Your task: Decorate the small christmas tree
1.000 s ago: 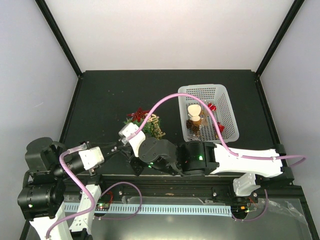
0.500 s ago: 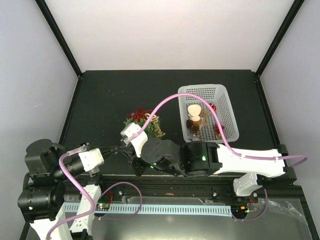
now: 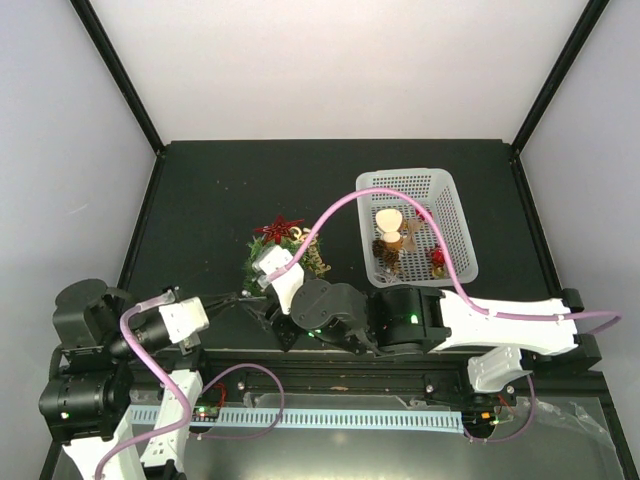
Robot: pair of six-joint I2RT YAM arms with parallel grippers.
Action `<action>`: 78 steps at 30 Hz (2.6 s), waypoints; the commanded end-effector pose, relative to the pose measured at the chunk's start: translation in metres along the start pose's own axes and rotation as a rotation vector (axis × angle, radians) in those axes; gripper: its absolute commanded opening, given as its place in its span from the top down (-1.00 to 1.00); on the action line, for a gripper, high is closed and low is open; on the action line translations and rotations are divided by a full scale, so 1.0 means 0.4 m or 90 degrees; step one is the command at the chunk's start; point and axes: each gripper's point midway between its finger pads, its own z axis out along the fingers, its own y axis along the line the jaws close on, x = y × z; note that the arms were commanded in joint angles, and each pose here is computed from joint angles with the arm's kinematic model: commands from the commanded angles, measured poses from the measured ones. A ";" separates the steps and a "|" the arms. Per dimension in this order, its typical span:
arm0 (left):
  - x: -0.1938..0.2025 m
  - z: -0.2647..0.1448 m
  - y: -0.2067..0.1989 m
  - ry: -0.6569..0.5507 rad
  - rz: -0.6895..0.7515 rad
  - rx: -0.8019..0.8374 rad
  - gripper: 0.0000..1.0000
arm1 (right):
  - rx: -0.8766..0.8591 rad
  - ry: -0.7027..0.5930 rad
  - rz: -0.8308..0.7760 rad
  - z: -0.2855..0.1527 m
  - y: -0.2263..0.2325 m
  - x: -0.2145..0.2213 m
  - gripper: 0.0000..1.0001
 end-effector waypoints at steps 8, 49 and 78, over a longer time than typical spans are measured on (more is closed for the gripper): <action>0.044 0.024 0.049 0.016 -0.022 -0.018 0.97 | 0.065 -0.097 0.030 -0.085 -0.078 -0.069 0.12; 0.341 0.169 0.268 0.217 -0.137 -0.017 0.97 | 0.187 -0.102 0.085 -0.153 -0.271 0.059 0.04; 0.381 0.223 0.216 0.222 -0.159 0.020 0.97 | 0.194 -0.094 0.086 -0.145 -0.279 0.074 0.04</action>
